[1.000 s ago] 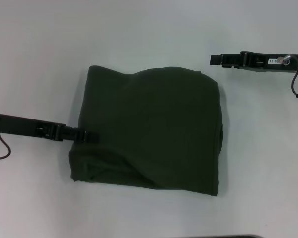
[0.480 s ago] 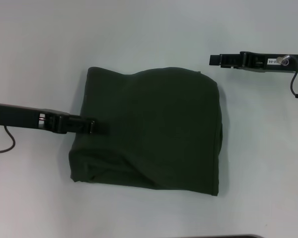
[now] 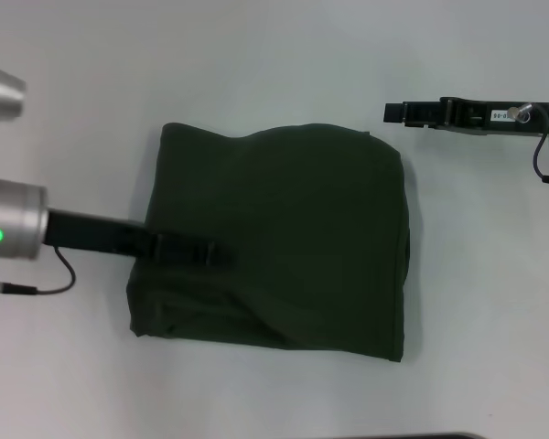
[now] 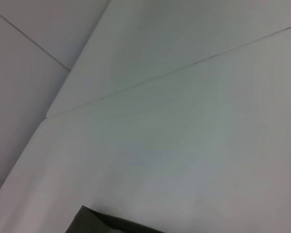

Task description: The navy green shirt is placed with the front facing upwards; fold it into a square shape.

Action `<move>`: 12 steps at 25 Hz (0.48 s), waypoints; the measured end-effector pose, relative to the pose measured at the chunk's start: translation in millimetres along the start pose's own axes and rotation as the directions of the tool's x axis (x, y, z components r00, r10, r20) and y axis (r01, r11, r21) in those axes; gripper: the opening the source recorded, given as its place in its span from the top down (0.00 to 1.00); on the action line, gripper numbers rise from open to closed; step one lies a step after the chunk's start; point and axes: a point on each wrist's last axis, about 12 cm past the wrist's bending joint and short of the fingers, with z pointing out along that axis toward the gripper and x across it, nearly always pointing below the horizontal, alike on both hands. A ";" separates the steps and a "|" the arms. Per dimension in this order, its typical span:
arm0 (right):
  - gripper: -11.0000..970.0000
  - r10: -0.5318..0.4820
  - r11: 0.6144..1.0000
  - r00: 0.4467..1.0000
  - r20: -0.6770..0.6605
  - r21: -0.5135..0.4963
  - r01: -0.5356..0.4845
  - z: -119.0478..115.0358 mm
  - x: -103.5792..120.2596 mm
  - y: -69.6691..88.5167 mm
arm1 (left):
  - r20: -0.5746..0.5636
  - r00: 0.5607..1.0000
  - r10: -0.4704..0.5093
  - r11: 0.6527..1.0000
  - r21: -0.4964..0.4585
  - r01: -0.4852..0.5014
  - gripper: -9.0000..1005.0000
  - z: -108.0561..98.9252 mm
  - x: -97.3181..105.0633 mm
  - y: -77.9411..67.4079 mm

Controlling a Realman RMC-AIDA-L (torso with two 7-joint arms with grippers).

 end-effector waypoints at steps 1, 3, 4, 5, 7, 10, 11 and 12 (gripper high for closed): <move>0.40 0.000 1.000 1.000 0.000 0.000 0.000 0.0 0.0 0.0 | -0.012 1.000 -0.004 1.000 -0.010 0.004 0.30 3.3 1.1 1.3; 0.40 0.000 1.000 1.000 0.000 0.000 0.000 0.0 0.0 0.0 | -0.027 1.000 -0.010 1.000 -0.026 0.009 0.30 8.5 2.9 3.5; 0.40 0.000 1.000 1.000 0.000 -0.001 0.000 0.0 0.1 0.1 | -0.031 0.999 -0.011 1.000 -0.030 0.010 0.30 10.1 3.4 3.9; 0.40 0.000 1.000 1.000 -0.001 -0.001 0.000 0.2 0.2 0.2 | -0.032 0.999 -0.011 0.999 -0.032 0.010 0.30 11.0 3.7 4.2; 0.40 -0.001 1.000 1.000 -0.001 -0.003 0.001 0.5 0.3 0.5 | -0.031 0.999 -0.011 0.999 -0.034 0.010 0.30 11.7 3.8 4.3; 0.40 -0.003 1.000 1.000 -0.002 -0.004 0.003 0.9 0.0 1.0 | -0.026 1.000 -0.008 1.000 -0.020 0.008 0.30 10.6 3.3 2.7; 0.40 -0.003 1.000 1.000 -0.002 -0.004 0.003 1.0 -0.2 1.1 | -0.026 1.000 -0.008 1.000 -0.020 0.008 0.30 10.6 3.3 2.7; 0.40 -0.004 1.000 1.000 -0.002 -0.004 0.004 1.1 -0.3 1.2 | -0.023 1.000 0.000 1.000 0.004 0.000 0.30 8.0 1.6 -0.7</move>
